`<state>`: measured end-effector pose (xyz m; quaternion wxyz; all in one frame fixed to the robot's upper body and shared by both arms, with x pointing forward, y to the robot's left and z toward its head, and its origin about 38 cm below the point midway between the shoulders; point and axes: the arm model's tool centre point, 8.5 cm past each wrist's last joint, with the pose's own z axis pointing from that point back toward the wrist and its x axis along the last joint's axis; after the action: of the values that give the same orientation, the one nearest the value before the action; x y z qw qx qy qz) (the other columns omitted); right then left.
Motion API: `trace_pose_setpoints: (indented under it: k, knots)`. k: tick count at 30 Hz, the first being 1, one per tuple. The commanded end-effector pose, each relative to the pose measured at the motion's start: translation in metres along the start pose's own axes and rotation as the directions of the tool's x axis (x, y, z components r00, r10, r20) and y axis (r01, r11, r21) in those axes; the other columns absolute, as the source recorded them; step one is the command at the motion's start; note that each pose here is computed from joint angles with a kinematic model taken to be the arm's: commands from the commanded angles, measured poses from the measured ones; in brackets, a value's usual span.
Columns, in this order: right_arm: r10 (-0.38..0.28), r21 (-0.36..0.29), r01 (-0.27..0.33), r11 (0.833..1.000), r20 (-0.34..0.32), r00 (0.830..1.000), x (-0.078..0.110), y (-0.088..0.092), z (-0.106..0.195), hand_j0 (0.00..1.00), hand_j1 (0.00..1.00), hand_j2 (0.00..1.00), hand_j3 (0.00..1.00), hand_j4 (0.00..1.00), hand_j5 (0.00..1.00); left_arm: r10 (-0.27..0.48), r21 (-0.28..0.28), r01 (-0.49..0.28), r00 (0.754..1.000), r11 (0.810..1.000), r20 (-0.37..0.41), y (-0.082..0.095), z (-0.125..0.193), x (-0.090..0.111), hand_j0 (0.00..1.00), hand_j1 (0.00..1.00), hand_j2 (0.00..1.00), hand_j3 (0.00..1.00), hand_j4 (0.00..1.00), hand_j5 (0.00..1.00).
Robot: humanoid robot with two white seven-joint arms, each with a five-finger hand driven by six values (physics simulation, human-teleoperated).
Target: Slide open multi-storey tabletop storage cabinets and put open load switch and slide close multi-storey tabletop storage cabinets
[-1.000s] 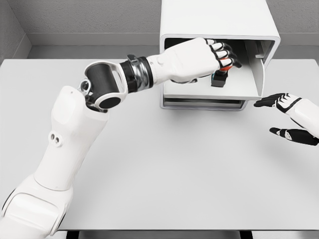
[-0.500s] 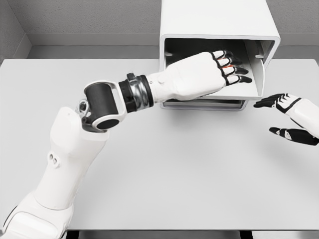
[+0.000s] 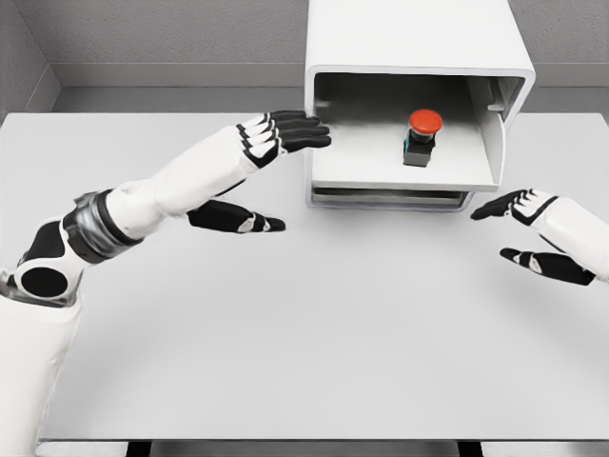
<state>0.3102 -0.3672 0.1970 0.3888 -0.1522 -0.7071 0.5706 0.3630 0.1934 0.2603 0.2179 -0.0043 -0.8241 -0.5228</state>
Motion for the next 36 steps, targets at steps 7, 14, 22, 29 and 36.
trace_pose_setpoints:
  k: [7,14,22,29,36]
  knots:
    - [-0.051,0.012,0.051,0.999,0.034,0.998,0.007,0.018,-0.011,0.67,0.67,0.67,0.67,0.67,0.67,0.081,0.157,-0.025,0.929,0.987,-0.362,0.021,0.144,-0.040,1.00,1.00,1.00,1.00,1.00,1.00]
    - [-0.079,0.008,0.078,0.997,0.111,0.991,0.020,0.027,-0.040,0.66,0.66,0.66,0.66,0.66,0.66,0.208,0.219,-0.081,0.725,0.972,-0.657,-0.002,0.253,-0.094,1.00,1.00,1.00,1.00,1.00,1.00]
    - [-0.057,0.003,0.057,0.998,0.123,0.991,0.020,0.020,-0.046,0.67,0.67,0.67,0.67,0.67,0.67,0.197,0.187,-0.094,0.715,0.978,-0.671,-0.011,0.255,-0.091,1.00,1.00,1.00,1.00,1.00,1.00]
    - [-0.050,-0.015,0.052,0.999,0.132,0.990,0.021,0.018,-0.052,0.67,0.67,0.67,0.67,0.67,0.67,0.199,0.189,-0.096,0.714,0.977,-0.671,-0.013,0.255,-0.091,1.00,1.00,1.00,1.00,1.00,1.00]
    - [-0.046,-0.014,0.049,0.999,0.144,0.988,0.020,0.018,-0.064,0.68,0.68,0.68,0.68,0.68,0.68,0.202,0.192,-0.096,0.716,0.977,-0.668,-0.013,0.253,-0.091,1.00,1.00,1.00,1.00,1.00,1.00]
